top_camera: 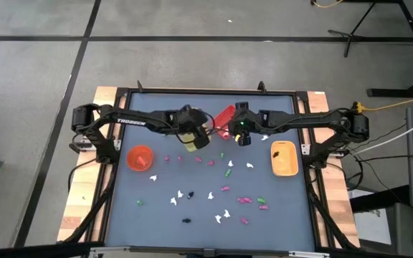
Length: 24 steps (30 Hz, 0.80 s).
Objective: Sort Halloween decoration
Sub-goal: Put the pink skeleton toy into the yellow bin
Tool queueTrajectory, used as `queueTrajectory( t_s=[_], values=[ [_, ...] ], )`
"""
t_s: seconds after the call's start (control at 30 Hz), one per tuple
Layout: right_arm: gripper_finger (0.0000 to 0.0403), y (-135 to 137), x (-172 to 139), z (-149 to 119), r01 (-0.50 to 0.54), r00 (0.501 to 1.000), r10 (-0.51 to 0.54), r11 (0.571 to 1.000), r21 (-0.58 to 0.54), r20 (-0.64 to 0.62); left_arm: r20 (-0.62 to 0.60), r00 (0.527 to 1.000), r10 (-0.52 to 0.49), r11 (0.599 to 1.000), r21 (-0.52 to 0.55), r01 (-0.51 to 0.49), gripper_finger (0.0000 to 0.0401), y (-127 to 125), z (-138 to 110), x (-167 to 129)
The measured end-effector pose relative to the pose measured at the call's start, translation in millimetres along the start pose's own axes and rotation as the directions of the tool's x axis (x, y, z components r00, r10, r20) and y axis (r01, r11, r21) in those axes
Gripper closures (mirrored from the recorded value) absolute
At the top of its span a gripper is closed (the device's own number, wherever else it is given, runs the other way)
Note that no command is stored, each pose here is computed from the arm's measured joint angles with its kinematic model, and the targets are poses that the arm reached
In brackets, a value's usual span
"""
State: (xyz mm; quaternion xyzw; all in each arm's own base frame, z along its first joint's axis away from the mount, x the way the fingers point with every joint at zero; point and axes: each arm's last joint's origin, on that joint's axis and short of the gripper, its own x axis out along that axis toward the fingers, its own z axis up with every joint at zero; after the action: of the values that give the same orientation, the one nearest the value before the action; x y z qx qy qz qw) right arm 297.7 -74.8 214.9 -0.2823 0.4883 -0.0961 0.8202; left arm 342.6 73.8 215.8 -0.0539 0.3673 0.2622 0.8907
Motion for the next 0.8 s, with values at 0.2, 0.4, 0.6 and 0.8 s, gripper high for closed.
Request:
queueTrajectory(
  t_s=[0.2,0.4,0.6,0.8],
  values=[
    [0.0196,0.1,0.0,-0.1,-0.001,1.000,0.001,1.000,-0.001,-0.001,0.089,0.979,-0.184,0.983,0.036,0.181,0.0256,-22.7,7.1,-6.7],
    [0.0196,0.1,0.0,-0.2,-0.002,1.000,0.002,1.000,-0.001,-0.002,0.084,0.950,-0.301,0.951,0.101,0.292,0.0256,-54.7,0.4,-19.4],
    [0.0196,0.2,0.0,-0.2,-0.002,1.000,0.002,1.000,-0.001,-0.002,0.090,0.939,-0.333,0.941,0.097,0.324,0.0256,-87.3,-11.7,-19.7],
    [0.0196,0.2,0.0,-0.2,-0.002,1.000,0.002,1.000,-0.001,-0.002,0.037,0.962,-0.271,0.959,0.092,0.266,0.0256,-111.5,-35.0,-5.4]
  ],
)
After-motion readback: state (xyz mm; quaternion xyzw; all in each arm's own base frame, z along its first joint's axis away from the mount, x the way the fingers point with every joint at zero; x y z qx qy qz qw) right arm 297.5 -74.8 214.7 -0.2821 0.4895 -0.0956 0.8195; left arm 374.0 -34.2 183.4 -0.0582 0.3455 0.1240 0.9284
